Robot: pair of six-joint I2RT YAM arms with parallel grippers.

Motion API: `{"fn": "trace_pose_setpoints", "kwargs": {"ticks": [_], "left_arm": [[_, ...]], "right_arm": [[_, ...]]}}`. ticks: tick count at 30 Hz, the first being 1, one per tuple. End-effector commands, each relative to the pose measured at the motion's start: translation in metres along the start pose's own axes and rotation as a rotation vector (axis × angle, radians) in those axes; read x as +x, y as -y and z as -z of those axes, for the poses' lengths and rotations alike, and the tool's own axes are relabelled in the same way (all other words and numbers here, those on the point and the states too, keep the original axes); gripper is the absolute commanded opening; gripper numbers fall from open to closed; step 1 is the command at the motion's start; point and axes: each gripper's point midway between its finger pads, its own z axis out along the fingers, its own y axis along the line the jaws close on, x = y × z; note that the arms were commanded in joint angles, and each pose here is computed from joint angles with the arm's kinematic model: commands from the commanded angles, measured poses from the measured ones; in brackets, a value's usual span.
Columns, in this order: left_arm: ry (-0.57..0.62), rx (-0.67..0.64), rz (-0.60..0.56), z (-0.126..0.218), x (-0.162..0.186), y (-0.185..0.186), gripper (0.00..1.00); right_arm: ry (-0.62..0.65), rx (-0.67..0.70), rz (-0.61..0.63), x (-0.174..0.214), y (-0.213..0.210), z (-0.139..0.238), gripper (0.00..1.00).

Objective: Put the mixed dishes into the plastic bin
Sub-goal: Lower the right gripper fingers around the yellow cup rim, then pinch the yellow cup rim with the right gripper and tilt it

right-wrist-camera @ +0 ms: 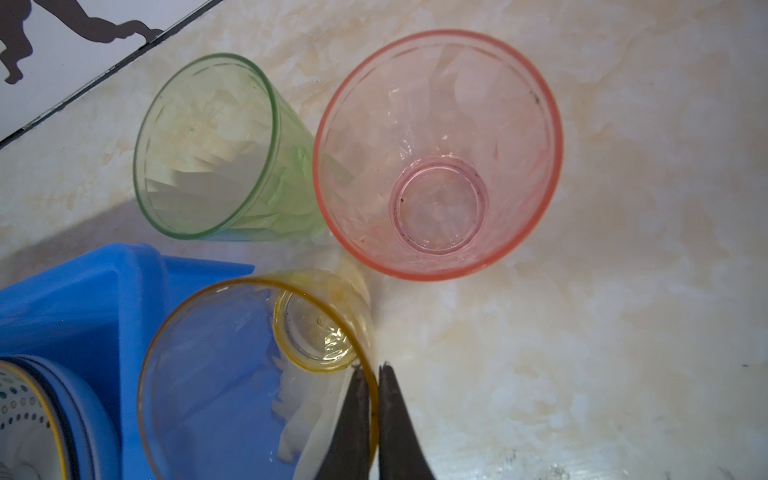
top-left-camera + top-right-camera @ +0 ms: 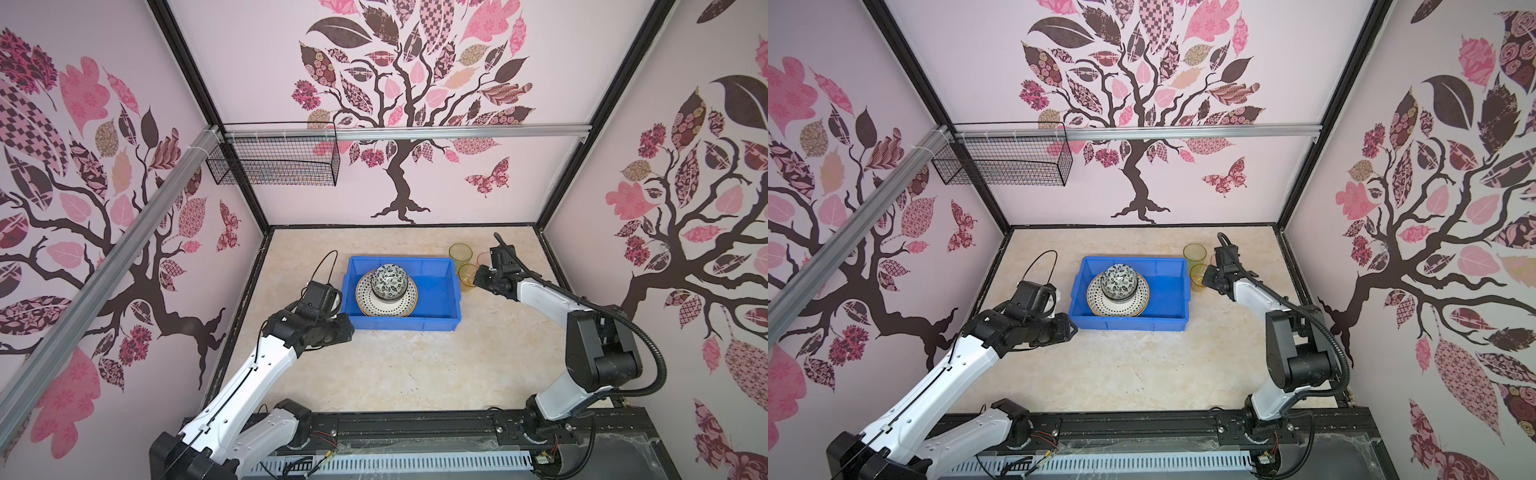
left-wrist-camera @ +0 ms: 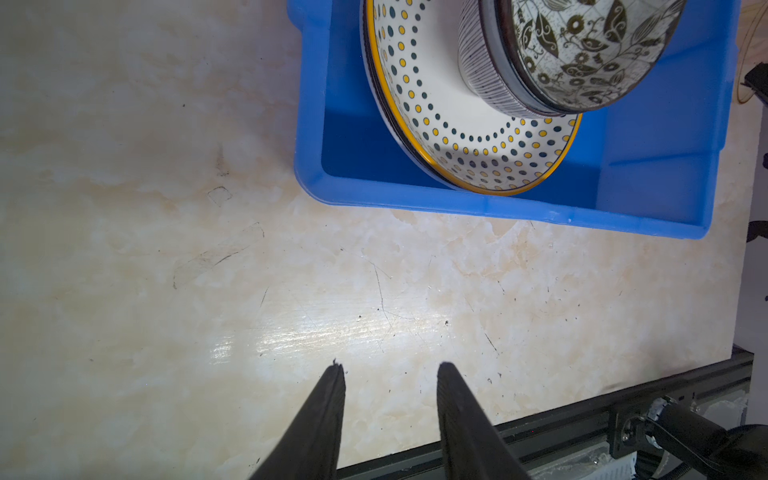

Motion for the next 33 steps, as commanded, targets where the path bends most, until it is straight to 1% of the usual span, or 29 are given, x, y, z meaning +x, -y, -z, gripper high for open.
{"fn": "trace_pose_setpoints", "kwargs": {"ticks": [1,14,22,33], "left_arm": [[0.013,0.013,-0.010,0.003,0.000,0.001,0.41],[0.022,0.022,-0.005,0.008,0.005,-0.001,0.41],[0.027,0.030,-0.002,0.012,0.007,-0.001,0.41],[0.030,0.030,-0.004,0.014,0.007,0.000,0.41]], "right_arm": [[0.049,-0.048,0.008,-0.018,-0.014,0.025,0.00],[0.079,-0.079,0.007,-0.024,-0.019,0.048,0.00],[0.134,-0.071,0.024,-0.033,-0.017,0.071,0.00],[0.166,-0.111,0.031,-0.044,-0.027,0.095,0.00]]}}
